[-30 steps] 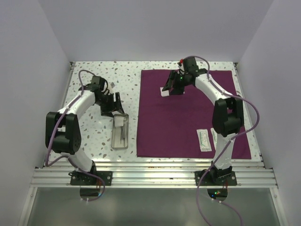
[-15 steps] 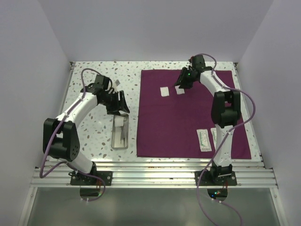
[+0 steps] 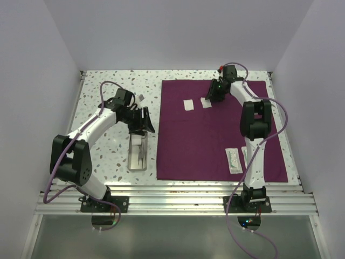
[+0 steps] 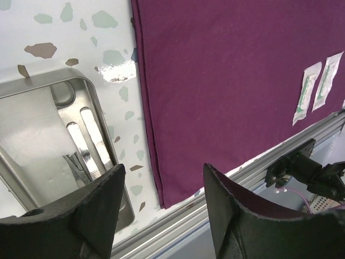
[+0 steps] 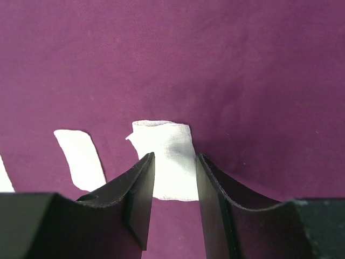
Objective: Prepare the surgical pack
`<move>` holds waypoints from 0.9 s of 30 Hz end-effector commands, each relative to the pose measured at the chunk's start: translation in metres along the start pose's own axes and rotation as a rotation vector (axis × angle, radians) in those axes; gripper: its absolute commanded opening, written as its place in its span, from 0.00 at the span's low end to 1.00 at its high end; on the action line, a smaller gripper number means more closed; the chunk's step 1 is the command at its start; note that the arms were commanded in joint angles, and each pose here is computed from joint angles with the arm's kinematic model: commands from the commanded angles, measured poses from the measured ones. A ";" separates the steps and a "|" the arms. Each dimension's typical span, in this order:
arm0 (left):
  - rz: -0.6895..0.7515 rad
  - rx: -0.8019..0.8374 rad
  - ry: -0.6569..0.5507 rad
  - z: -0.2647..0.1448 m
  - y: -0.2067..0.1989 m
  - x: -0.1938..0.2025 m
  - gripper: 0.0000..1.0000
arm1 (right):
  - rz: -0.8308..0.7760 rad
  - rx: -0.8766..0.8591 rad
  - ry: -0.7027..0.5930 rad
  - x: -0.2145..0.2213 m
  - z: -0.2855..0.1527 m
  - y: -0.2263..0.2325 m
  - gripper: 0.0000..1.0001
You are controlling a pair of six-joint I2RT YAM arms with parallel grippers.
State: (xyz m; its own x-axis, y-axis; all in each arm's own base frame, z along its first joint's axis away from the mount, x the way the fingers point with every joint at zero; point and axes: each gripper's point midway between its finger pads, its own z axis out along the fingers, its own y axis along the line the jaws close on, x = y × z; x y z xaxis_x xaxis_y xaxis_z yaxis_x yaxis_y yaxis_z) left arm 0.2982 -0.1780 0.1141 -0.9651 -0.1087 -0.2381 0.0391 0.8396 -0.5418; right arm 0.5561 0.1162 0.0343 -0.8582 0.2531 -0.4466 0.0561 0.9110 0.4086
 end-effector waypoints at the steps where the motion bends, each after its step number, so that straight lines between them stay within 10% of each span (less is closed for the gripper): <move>1: 0.003 0.035 -0.022 -0.002 -0.008 -0.004 0.63 | -0.067 -0.022 -0.043 -0.017 -0.002 0.008 0.41; 27: 0.019 0.052 0.014 0.005 -0.009 -0.004 0.64 | -0.077 0.029 0.026 0.012 0.009 -0.012 0.36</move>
State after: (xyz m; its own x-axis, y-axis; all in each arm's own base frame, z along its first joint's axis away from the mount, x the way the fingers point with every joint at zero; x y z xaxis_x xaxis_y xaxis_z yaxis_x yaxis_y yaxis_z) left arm 0.2966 -0.1822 0.1098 -0.9723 -0.1030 -0.2099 0.0334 0.8273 -0.5607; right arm 0.5550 0.1144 0.0288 -0.8636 0.1935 -0.4657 0.0052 0.9269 0.3754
